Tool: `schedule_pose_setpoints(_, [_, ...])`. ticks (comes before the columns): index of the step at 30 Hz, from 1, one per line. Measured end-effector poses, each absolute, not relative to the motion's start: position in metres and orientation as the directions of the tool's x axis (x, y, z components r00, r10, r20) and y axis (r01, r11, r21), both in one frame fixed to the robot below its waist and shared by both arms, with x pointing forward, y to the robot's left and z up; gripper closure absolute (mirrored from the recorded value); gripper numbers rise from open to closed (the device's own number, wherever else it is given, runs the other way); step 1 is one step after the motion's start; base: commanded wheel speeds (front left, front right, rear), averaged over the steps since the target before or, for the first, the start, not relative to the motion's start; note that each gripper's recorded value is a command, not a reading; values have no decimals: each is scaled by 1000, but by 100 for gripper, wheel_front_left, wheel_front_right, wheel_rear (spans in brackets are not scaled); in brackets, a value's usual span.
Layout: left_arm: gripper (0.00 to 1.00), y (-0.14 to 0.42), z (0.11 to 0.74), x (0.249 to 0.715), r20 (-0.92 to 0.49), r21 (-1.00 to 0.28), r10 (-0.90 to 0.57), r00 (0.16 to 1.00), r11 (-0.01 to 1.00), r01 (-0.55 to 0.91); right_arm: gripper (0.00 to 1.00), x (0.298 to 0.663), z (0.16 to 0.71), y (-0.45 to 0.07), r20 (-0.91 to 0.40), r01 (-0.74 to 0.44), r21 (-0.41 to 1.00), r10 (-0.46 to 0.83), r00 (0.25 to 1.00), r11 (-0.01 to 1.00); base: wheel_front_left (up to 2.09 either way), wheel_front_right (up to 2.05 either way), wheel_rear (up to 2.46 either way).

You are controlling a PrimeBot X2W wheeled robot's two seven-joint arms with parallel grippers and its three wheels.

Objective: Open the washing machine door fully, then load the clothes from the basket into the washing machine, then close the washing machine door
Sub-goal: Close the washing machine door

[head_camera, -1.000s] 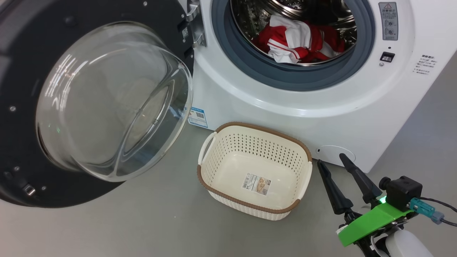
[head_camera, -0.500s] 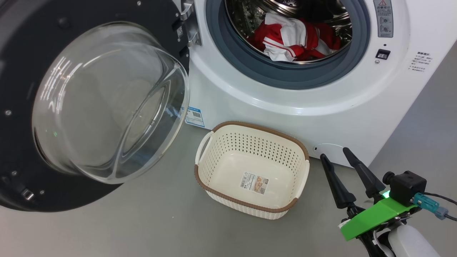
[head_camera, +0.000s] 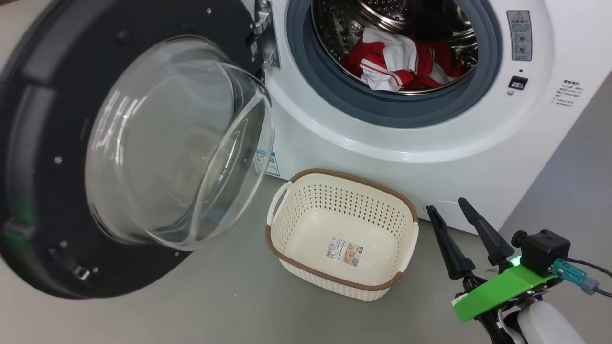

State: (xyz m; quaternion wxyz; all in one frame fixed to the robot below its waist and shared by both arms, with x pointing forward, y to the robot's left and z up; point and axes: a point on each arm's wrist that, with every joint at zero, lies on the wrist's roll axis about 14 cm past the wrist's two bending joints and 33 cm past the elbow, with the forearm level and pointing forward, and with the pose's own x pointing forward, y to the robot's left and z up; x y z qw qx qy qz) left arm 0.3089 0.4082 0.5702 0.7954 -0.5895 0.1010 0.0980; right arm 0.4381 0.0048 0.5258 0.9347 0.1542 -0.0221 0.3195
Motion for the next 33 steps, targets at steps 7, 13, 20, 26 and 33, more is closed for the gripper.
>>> schedule_pose_setpoints(7, [100,367,574,307,-261,-925,-104,960,311,-218,0,434,528,5,144,-601,277,586,797,749,0,0,0])
schedule_pose_setpoints(13, [100,341,577,305,-252,-926,-176,951,330,-184,0,434,531,5,151,-601,277,584,797,750,0,0,0])
schedule_pose_setpoints(20, [100,319,585,305,-237,-928,-229,944,340,-151,0,432,532,5,152,-602,276,584,797,750,0,0,0])
schedule_pose_setpoints(26, [100,317,588,302,-226,-932,-231,946,334,-140,0,428,530,4,145,-600,276,584,799,751,0,0,0])
schedule_pose_setpoints(33, [100,313,591,300,-209,-936,-238,949,330,-124,0,424,533,5,148,-601,274,585,798,751,0,0,0])
